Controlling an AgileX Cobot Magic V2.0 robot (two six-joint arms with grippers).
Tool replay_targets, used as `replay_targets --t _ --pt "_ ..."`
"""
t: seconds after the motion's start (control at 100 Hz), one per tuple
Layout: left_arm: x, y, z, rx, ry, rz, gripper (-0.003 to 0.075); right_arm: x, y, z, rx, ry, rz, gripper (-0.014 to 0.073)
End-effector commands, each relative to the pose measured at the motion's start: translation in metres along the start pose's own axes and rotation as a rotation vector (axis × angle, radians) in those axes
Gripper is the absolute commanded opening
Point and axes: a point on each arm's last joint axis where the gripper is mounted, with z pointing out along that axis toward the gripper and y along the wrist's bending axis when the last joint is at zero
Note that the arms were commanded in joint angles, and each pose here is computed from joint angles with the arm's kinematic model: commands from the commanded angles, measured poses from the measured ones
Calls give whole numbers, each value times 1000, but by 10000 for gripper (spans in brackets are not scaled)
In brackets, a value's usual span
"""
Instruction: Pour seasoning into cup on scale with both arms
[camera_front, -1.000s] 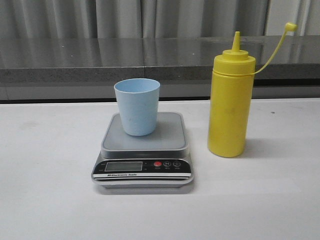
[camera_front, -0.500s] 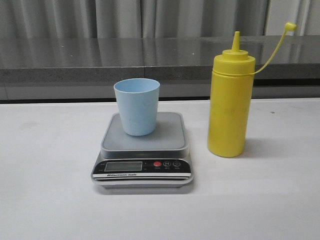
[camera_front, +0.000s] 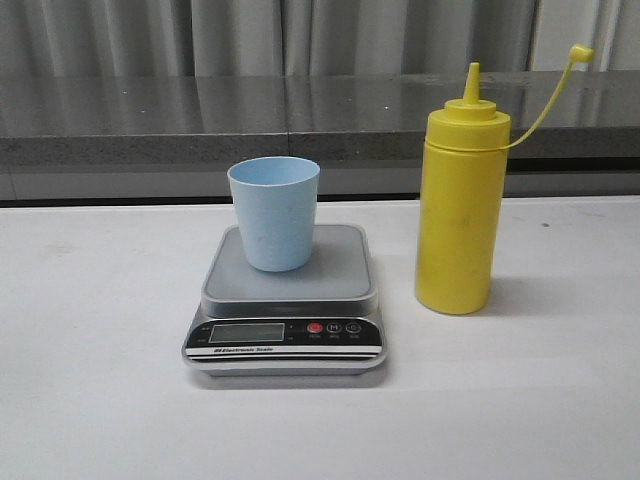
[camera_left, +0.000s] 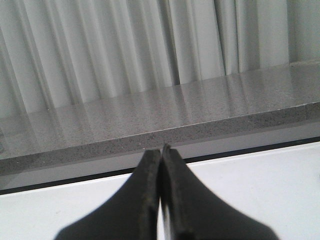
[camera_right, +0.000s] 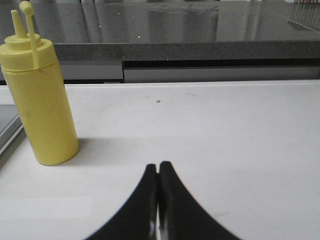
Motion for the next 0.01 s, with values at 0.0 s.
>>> replay_targets --t 0.0 --pt "6 -1 -2 -11 -64 -8 -20 -14 1 -3 -4 -119 -7 -68"
